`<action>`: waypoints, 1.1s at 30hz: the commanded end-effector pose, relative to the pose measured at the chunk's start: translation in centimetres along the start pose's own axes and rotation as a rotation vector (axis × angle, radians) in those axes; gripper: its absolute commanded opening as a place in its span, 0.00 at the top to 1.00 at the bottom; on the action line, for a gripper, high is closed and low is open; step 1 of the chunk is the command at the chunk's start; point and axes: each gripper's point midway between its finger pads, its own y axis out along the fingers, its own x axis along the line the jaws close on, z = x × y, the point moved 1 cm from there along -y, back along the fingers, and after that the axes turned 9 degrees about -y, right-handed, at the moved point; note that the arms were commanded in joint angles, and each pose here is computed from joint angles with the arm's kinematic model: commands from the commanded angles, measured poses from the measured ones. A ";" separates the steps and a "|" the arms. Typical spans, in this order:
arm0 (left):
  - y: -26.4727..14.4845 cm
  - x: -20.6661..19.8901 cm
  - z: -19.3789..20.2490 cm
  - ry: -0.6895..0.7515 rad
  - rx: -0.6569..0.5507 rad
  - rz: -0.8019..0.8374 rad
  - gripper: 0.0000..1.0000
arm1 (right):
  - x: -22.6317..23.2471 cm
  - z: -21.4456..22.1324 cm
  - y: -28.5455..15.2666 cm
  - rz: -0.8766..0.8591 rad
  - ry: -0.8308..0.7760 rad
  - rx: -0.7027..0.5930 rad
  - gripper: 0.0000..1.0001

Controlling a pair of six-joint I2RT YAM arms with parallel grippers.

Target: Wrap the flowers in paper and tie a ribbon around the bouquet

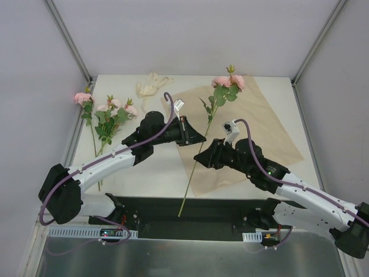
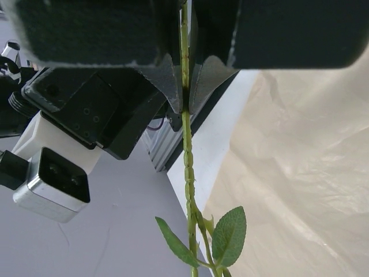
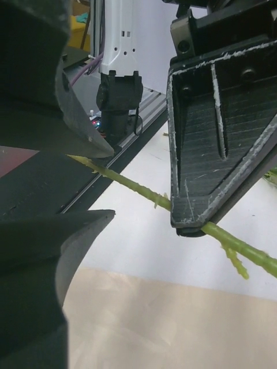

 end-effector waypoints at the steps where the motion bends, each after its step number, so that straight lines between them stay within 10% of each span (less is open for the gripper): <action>1: -0.2 -3.1 -1.0 0.038 -0.066 0.086 1.00 | 0.6 -1.8 -0.3 0.003 -0.015 -0.059 0.58; 5: 0.4 -2.7 -0.9 0.030 -0.056 0.070 1.00 | 0.4 -1.6 -0.4 0.015 -0.028 -0.052 0.99; 7: 0.3 -2.8 -1.2 0.085 -0.050 0.046 0.94 | -0.8 -1.4 -0.8 0.073 -0.035 -0.052 0.99; 12: -2.0 -3.2 -2.3 0.263 -0.100 -0.031 0.41 | -4.3 -2.3 -3.1 0.241 -0.033 -0.074 0.99; 19: -5.0 0.1 -3.8 0.286 -0.209 -0.157 0.29 | -10.0 -5.9 -5.3 0.391 0.049 -0.017 1.00; 26: 0.2 7.4 -0.5 0.127 0.038 -0.273 0.77 | -17.2 -11.5 -5.5 0.481 0.168 0.042 1.00; 33: 4.2 15.3 3.1 -0.003 0.206 -0.415 0.99 | -23.4 -14.8 -2.7 0.575 0.212 0.142 1.00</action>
